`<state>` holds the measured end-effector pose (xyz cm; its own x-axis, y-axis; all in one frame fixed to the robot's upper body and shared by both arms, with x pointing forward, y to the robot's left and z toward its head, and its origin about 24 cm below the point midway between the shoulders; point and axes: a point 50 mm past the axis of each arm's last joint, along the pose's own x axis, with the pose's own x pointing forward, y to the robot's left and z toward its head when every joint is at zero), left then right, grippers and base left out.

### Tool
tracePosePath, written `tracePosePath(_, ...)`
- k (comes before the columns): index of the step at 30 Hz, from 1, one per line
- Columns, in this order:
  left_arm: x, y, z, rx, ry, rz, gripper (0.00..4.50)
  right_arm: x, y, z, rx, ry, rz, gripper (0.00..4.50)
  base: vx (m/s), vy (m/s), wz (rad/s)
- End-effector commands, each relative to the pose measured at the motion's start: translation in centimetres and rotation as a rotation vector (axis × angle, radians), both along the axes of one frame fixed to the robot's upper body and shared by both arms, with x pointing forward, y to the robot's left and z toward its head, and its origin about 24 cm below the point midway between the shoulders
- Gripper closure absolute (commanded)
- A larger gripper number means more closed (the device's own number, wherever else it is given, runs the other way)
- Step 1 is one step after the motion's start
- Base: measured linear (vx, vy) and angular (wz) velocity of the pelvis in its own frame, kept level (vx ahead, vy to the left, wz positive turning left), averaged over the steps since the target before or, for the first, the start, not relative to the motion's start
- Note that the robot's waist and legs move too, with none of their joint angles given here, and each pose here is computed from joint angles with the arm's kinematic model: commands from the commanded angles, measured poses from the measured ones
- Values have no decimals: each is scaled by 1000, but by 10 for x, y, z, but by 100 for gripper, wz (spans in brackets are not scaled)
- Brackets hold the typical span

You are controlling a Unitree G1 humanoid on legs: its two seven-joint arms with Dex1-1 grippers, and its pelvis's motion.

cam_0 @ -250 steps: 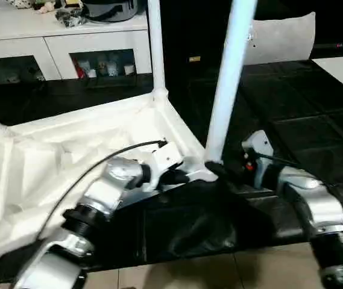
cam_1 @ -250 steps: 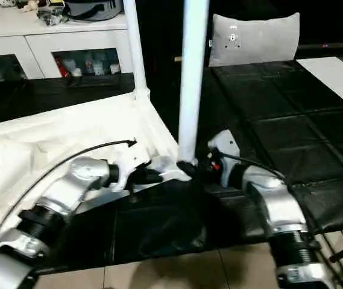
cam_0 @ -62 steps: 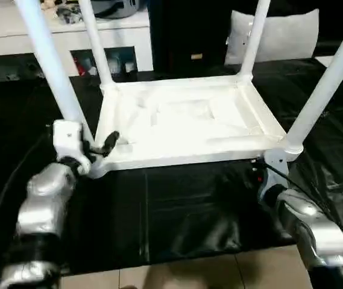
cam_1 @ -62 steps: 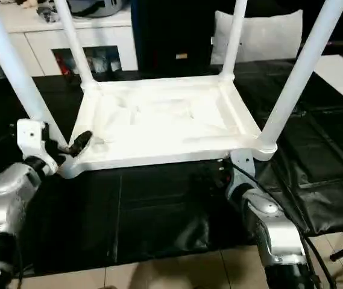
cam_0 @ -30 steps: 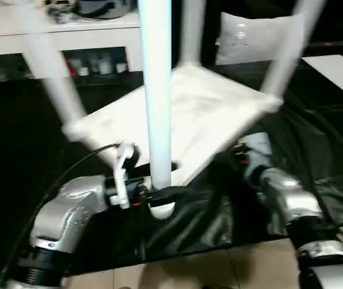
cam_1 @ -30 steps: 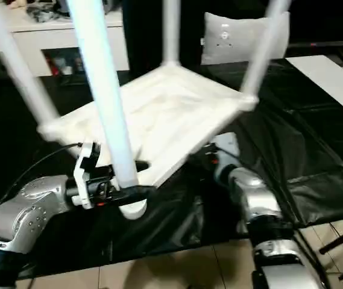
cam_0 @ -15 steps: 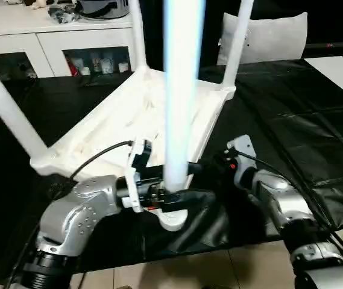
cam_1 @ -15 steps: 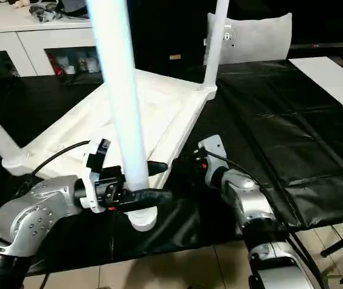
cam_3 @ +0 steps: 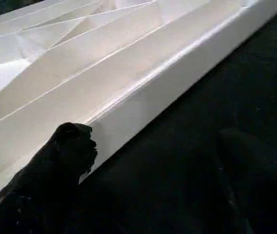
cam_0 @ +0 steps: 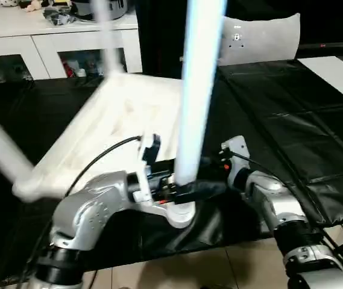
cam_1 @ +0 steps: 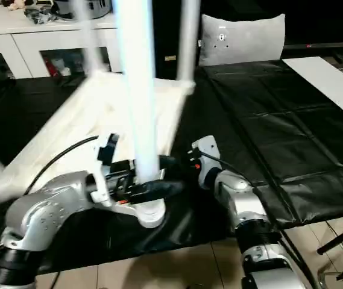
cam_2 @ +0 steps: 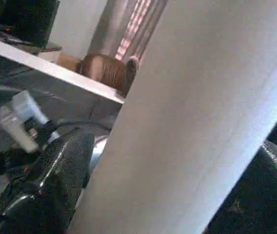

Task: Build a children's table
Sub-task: Rotate table base

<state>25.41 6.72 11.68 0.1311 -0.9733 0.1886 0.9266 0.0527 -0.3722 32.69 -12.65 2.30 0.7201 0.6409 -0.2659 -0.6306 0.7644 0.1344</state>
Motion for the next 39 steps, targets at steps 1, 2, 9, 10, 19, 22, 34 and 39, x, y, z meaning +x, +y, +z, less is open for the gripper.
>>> tracePosePath(1,-2,-21,9,-11,-50,-48,2,0,28,6,20,-28,94,0,0,0,0)
tracePosePath(2,-1,-22,9,-10,-55,-40,2,0,28,5,18,-28,86,0,0,0,0)
tracePosePath(9,9,-27,1,71,-128,69,2,4,-1,5,-2,-32,-43,0,0,0,0)
tracePosePath(10,12,-27,-1,93,-140,96,2,5,-7,4,-18,-39,-69,0,0,0,0)
tracePosePath(19,44,-16,-16,284,-219,375,2,-3,-67,16,-8,-77,-229,0,0,0,0)
tracePosePath(22,37,-13,-21,302,-242,311,2,-8,-77,19,-17,-88,-232,0,0,0,0)
tracePosePath(34,31,41,-47,543,-285,120,2,-37,-87,33,-91,-92,-9,0,0,0,0)
tracePosePath(39,40,56,-50,649,-337,131,48,-41,-90,35,-87,-56,17,0,0,0,0)
